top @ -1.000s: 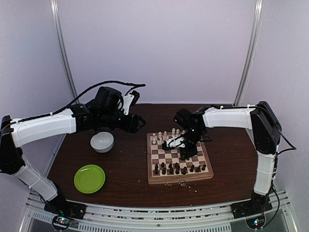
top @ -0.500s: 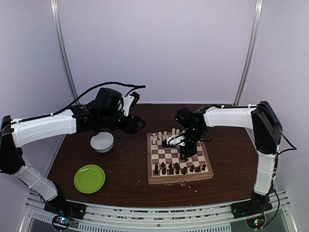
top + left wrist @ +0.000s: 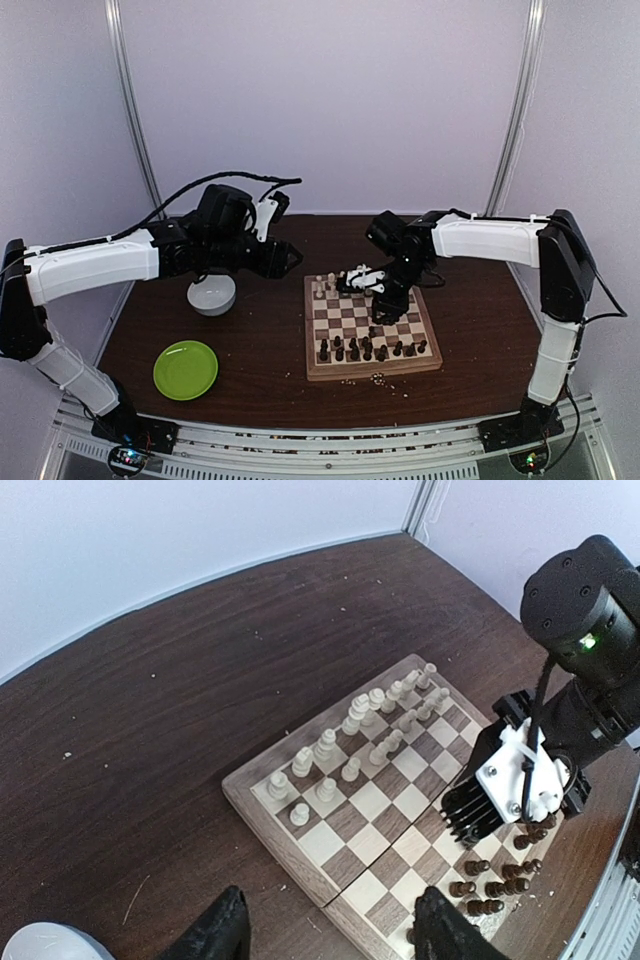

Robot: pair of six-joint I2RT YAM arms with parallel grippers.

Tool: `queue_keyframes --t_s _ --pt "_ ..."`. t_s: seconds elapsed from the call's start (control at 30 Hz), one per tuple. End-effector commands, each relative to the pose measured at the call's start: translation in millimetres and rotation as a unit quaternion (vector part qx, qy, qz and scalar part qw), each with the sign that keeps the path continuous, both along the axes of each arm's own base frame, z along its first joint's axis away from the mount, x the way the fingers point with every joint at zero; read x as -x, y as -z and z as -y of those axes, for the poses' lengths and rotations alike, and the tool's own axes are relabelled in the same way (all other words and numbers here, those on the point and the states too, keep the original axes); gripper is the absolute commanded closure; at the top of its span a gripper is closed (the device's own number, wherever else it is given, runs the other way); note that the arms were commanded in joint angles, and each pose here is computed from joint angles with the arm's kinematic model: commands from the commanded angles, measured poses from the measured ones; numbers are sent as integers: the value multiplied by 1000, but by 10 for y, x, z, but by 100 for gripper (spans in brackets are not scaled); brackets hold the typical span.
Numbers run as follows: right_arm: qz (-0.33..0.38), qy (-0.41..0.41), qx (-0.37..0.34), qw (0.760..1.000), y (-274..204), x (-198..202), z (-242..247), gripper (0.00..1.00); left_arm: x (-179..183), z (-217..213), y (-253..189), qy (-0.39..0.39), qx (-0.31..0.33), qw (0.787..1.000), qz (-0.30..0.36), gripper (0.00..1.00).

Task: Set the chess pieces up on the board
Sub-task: Pick up the pawn from the chessboard.

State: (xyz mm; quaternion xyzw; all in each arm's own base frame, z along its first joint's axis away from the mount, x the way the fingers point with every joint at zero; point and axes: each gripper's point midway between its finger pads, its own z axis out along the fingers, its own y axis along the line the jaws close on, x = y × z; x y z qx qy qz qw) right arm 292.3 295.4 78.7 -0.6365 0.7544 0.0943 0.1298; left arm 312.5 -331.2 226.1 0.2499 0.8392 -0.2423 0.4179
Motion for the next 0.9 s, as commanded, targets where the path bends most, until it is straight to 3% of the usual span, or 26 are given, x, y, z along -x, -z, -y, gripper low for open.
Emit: queue_keyframes --t_s 0.0,0.17,0.3,0.53,0.87 --pt "2 18 -1 1000 -17 -38 -109 61 -30 20 -155 -2 28 999 18 43" --pt "-8 31 -7 999 -73 -66 -166 64 -28 18 -96 -5 24 1000 9 43" --pt "-11 41 -20 999 -199 -66 -122 66 -61 49 133 2 -26 999 -30 44" --pt "2 92 -87 992 -705 -170 170 66 90 555 378 95 -51 992 -70 50" --pt "38 170 -145 974 -1088 -210 685 66 340 1173 697 138 -78 980 -116 49"
